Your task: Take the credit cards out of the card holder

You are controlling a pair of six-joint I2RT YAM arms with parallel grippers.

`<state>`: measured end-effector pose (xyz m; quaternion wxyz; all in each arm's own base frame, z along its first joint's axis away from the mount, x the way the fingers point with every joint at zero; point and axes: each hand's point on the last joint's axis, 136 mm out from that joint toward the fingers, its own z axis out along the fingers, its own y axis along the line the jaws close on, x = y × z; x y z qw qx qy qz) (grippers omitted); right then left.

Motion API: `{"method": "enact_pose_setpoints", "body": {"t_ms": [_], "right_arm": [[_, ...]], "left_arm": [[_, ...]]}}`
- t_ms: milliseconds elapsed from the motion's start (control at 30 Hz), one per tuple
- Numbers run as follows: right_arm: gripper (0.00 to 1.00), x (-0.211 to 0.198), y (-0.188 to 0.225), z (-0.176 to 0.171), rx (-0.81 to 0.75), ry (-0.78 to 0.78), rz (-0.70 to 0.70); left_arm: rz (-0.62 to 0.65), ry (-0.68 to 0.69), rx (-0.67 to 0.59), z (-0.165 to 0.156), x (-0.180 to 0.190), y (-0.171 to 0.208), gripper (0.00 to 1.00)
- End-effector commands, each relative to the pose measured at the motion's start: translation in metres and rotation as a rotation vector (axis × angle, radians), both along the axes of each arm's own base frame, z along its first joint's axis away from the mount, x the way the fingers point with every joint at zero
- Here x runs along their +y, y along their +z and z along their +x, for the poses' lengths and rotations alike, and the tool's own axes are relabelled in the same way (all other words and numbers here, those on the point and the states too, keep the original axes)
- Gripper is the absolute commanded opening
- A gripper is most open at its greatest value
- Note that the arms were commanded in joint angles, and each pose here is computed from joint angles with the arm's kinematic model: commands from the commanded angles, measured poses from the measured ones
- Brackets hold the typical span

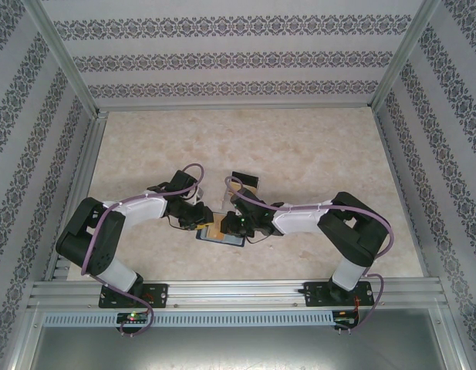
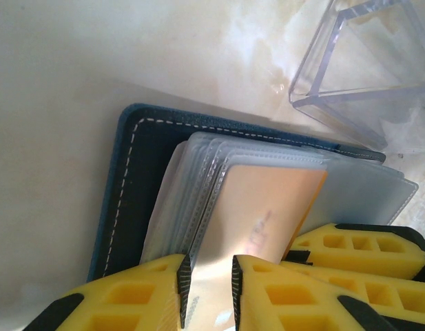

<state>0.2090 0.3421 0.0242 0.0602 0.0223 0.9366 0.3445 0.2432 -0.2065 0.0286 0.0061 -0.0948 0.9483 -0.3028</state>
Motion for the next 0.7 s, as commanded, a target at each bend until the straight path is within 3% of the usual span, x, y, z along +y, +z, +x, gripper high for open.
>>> {"method": "enact_pose_setpoints", "body": {"t_ms": [0,100,667], "right_arm": [[0.11,0.006,0.004,0.006,-0.003,-0.006,0.04],[0.0,0.004,0.004,0.006,-0.001,-0.014,0.05],[0.0,-0.017,0.007,0.005,-0.009,-0.035,0.053]], "left_arm": [[0.052,0.014,0.071,-0.013,0.011,-0.018,0.27],[0.055,0.014,0.071,-0.012,0.011,-0.018,0.26],[0.102,0.015,0.1,-0.015,0.017,-0.025,0.21]]}}
